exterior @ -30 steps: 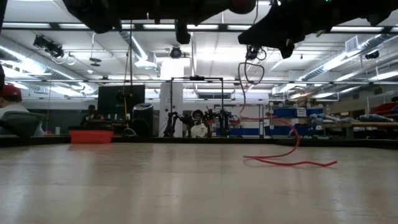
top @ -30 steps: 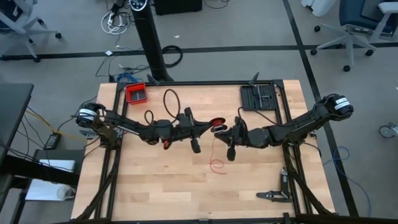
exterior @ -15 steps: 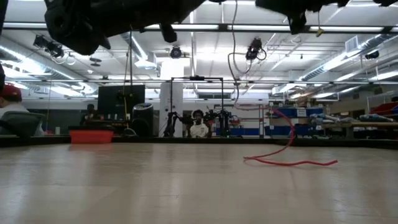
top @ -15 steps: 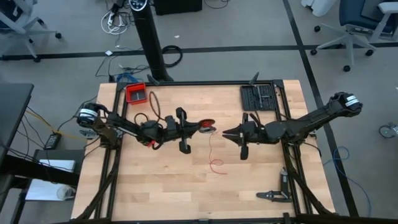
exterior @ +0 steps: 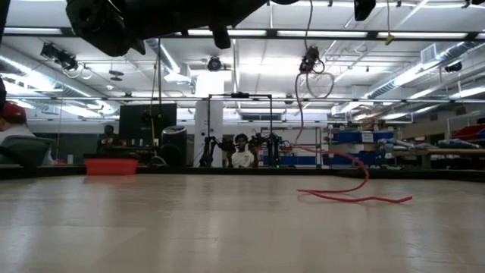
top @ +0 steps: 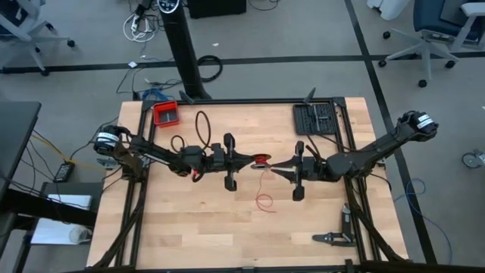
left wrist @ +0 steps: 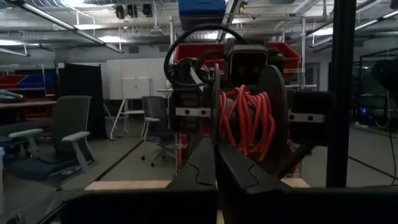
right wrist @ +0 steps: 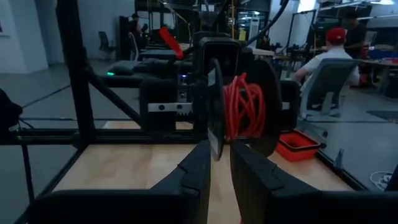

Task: Coil cords
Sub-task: Coil the red wire onto the spool

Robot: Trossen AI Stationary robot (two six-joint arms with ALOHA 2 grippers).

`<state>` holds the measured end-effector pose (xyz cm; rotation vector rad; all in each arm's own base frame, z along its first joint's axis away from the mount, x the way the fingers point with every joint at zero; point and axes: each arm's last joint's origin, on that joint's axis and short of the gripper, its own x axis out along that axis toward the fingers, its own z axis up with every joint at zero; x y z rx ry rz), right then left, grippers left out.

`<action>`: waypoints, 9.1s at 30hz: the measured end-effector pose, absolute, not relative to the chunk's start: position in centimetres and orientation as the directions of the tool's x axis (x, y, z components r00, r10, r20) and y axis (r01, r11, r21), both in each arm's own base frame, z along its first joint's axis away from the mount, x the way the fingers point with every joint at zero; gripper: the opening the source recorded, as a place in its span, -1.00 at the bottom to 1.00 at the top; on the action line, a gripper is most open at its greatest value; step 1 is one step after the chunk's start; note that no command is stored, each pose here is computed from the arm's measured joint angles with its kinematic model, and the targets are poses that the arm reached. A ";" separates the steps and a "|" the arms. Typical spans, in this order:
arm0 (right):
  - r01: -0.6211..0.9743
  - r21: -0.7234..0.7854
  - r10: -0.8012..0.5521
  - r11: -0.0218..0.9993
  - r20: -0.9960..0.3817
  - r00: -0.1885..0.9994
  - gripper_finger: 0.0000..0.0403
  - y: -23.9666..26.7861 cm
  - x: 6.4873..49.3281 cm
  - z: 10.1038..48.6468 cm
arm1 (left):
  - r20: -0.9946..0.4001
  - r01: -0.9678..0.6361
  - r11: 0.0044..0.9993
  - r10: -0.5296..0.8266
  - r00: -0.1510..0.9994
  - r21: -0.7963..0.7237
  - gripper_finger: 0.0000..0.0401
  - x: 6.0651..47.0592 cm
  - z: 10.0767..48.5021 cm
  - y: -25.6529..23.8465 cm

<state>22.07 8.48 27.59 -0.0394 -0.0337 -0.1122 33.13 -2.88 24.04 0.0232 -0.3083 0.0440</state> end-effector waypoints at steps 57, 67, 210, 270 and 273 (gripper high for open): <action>0.266 -0.072 -0.248 0.961 0.193 0.949 -1.00 9.5 22.7 28.3 | 0.211 0.015 0.999 -0.009 0.977 -0.029 -0.47 34.6 22.7 -3.3; 0.237 -0.110 -0.205 0.965 0.244 0.948 -1.00 10.0 22.3 28.8 | 0.202 0.041 0.996 -0.025 0.979 -0.074 -0.46 34.6 22.6 -3.3; 0.330 -0.130 -0.315 0.935 0.124 0.941 -1.00 9.9 22.0 27.9 | -0.317 -0.184 0.963 0.241 0.918 0.199 -1.00 34.7 26.4 -2.9; -0.456 0.265 0.467 0.850 0.021 0.884 -1.00 5.9 26.5 24.4 | -0.076 -0.165 0.873 0.224 0.972 0.459 -0.68 35.4 27.2 -8.3; -0.466 0.241 0.469 0.851 0.050 0.882 -1.00 5.9 26.5 24.7 | -0.077 -0.166 0.875 0.224 0.972 0.455 -0.68 35.4 27.2 -8.3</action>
